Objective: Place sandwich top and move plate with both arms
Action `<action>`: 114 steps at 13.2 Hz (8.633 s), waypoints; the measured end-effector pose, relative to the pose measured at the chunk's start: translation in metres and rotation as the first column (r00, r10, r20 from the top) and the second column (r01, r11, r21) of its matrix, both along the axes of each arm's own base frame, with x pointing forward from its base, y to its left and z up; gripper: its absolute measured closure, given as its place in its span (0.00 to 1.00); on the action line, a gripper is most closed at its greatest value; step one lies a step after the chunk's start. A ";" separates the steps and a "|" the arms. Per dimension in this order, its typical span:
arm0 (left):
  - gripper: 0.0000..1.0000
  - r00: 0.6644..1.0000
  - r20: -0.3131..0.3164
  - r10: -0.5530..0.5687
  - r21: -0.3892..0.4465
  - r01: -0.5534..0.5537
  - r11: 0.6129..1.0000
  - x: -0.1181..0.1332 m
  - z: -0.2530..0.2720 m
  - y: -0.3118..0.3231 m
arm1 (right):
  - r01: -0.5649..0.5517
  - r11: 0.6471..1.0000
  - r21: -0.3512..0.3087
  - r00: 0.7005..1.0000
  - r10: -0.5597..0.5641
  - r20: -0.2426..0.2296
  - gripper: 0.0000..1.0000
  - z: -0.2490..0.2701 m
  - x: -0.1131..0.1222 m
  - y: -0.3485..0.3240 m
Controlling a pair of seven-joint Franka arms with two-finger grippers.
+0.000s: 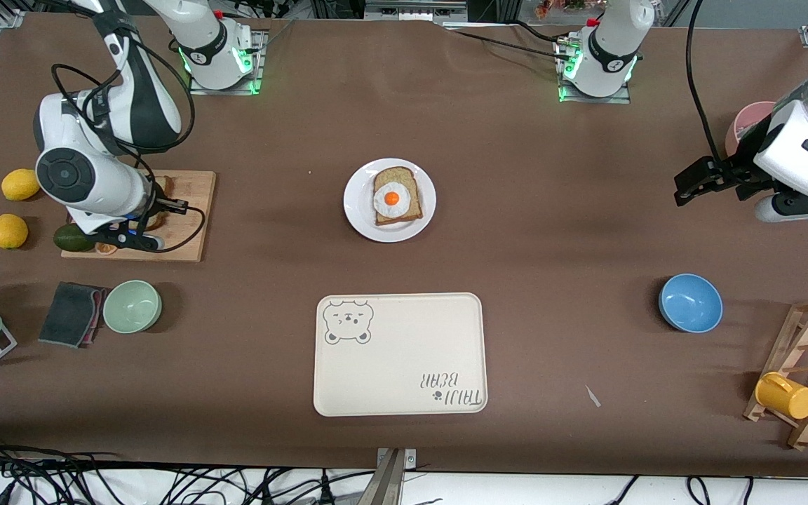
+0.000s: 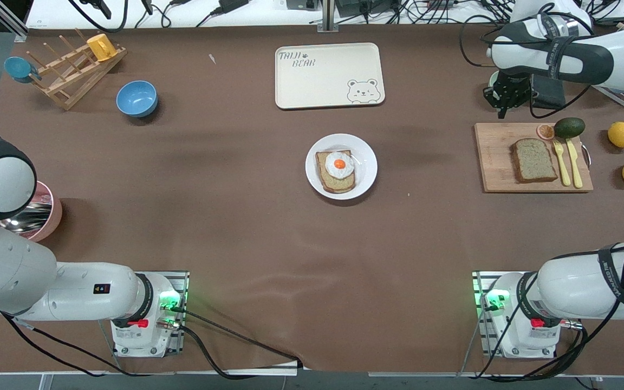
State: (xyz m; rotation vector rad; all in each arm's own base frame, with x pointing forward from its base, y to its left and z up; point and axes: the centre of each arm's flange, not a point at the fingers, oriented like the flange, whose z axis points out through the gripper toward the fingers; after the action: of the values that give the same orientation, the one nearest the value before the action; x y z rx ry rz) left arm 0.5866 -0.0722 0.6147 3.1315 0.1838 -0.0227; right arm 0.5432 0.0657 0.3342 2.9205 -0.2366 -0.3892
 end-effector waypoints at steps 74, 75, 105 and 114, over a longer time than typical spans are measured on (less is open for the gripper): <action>0.00 1.000 0.005 -0.027 -0.005 0.027 1.000 -0.002 0.002 -0.015 | 0.078 0.997 0.008 0.997 -0.078 -0.003 0.94 -0.067 -0.088 0.465; 0.00 1.000 0.005 -0.027 -0.005 0.027 1.000 -0.002 0.002 -0.015 | 0.071 0.997 0.008 0.997 -0.071 -0.001 0.94 -0.072 -0.090 0.469; 0.00 1.000 -0.003 -0.023 -0.005 0.023 1.000 0.001 -0.003 -0.013 | 0.046 0.994 0.098 0.989 -0.059 0.138 0.00 0.056 0.073 0.262; 0.00 1.000 -0.004 -0.021 -0.005 0.021 1.000 0.001 -0.004 -0.011 | -0.144 0.985 0.092 0.985 0.133 0.114 0.00 0.119 0.068 0.133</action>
State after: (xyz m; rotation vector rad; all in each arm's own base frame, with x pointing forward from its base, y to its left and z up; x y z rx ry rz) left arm 0.5880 -0.0837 0.6103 3.1291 0.1511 -0.0302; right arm 0.6109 0.1982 0.4536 3.0369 -0.0286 -0.2290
